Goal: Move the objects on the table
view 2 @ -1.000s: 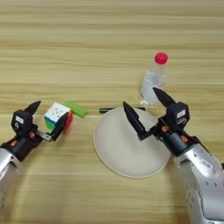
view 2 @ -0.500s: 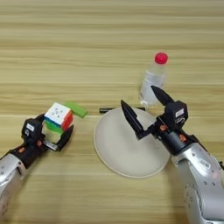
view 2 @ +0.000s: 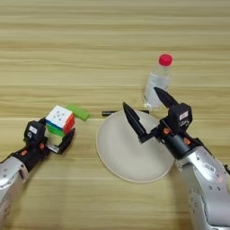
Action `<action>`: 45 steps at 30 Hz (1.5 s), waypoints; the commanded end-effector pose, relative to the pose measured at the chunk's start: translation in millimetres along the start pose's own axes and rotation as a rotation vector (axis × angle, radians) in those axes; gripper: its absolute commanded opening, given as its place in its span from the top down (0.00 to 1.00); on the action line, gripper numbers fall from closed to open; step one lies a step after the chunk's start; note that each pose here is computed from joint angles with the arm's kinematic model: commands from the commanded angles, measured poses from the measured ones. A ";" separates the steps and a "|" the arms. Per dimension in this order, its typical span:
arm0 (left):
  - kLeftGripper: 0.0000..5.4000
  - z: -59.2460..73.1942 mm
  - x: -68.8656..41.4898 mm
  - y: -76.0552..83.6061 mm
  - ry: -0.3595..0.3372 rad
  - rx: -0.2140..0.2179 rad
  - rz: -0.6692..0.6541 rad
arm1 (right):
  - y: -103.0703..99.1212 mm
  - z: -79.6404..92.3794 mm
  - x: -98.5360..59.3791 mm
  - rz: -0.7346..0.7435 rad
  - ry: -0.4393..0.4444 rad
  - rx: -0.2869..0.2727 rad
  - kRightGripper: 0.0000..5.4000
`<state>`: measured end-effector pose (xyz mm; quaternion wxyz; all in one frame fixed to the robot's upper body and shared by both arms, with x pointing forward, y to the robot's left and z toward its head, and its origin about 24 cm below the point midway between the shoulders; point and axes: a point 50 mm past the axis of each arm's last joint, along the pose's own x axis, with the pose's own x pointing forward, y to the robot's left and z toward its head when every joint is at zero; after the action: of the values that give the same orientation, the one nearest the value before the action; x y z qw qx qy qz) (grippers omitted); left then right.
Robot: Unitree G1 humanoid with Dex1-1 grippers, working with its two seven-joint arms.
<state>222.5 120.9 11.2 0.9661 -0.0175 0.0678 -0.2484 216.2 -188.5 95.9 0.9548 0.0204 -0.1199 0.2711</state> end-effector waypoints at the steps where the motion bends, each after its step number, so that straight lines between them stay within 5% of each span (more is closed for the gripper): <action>1: 0.17 -1.9 0.9 -1.3 0.010 0.003 0.003 | 1.2 0.3 -0.8 0.001 0.001 0.005 0.00; 15: 0.39 -2.3 2.0 -2.9 0.003 0.002 -0.001 | 0.9 -1.8 -1.1 0.002 0.005 0.009 0.00; 24: 0.39 -0.2 2.3 -6.1 -0.015 0.019 -0.014 | 1.0 -2.2 -1.1 0.004 0.006 0.009 0.00; 34: 0.39 17.7 -0.8 -18.4 -0.104 0.035 -0.166 | 0.9 -2.9 -0.8 0.005 0.006 0.008 0.00; 45: 0.39 12.9 -8.8 -31.9 -0.064 0.033 -0.319 | 1.2 -2.5 -0.5 0.010 0.006 0.006 0.00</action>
<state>204.3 99.4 26.8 0.9216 -0.0162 0.0250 -0.3870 216.2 -187.8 93.5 0.9549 0.0237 -0.1159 0.2723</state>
